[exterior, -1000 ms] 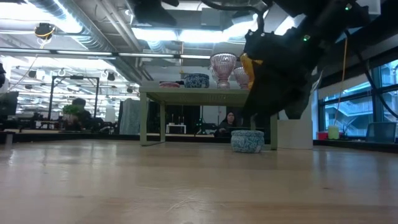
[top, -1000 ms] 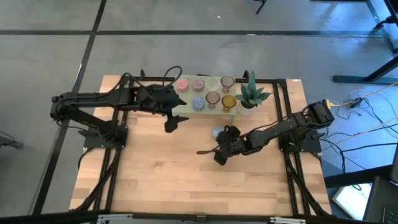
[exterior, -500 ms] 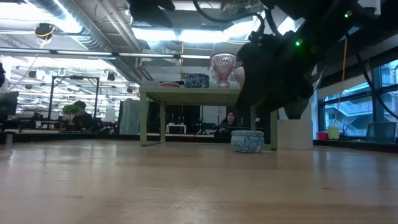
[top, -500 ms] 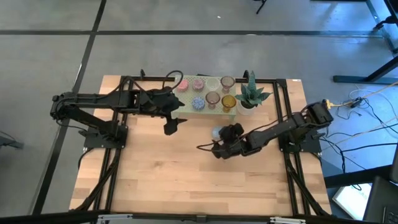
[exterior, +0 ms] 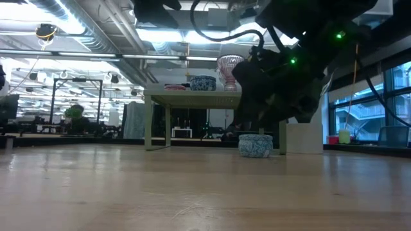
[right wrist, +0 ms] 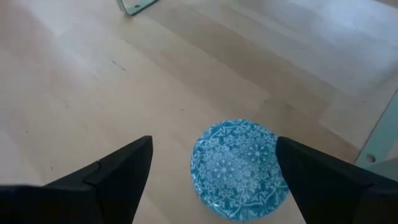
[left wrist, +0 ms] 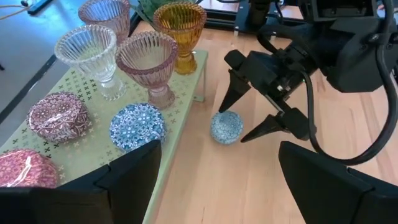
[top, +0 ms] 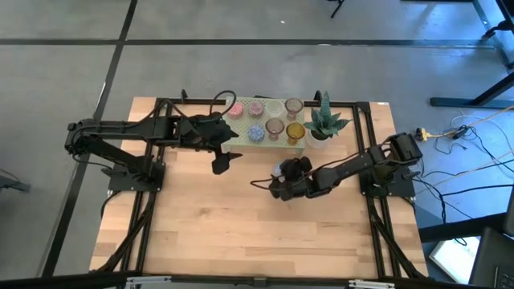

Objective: Pick & Place candle stick holders
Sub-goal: Align the light blue scented candle with the red scented candle on the shelf

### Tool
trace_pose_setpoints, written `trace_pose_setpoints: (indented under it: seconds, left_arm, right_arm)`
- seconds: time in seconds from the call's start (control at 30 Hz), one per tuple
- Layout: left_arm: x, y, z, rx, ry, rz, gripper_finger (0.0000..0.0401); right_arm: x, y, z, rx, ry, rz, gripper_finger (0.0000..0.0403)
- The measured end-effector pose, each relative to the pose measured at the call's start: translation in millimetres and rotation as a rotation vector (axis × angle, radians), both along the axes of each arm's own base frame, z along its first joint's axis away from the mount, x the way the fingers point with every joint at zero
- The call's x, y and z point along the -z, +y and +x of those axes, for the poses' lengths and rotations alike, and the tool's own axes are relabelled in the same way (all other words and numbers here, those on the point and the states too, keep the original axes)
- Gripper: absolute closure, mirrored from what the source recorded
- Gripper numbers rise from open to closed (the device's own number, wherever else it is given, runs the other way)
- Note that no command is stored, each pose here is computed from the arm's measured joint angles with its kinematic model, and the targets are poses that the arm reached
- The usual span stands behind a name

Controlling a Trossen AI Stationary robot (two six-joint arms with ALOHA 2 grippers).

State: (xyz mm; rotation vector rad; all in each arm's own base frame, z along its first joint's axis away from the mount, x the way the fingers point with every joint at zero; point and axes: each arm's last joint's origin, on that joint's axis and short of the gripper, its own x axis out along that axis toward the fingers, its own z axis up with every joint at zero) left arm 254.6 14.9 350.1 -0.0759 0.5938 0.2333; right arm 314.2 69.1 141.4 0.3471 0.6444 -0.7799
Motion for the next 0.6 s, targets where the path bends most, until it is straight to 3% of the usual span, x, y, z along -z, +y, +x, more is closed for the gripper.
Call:
trace_pose_setpoints:
  seconds: [0.6]
  left_arm:
    - [0.1,0.0,0.0,0.0,0.0,0.0,0.0079]
  right_arm:
    - [21.9,-5.7,2.8,0.068,0.034,-0.022,0.0059]
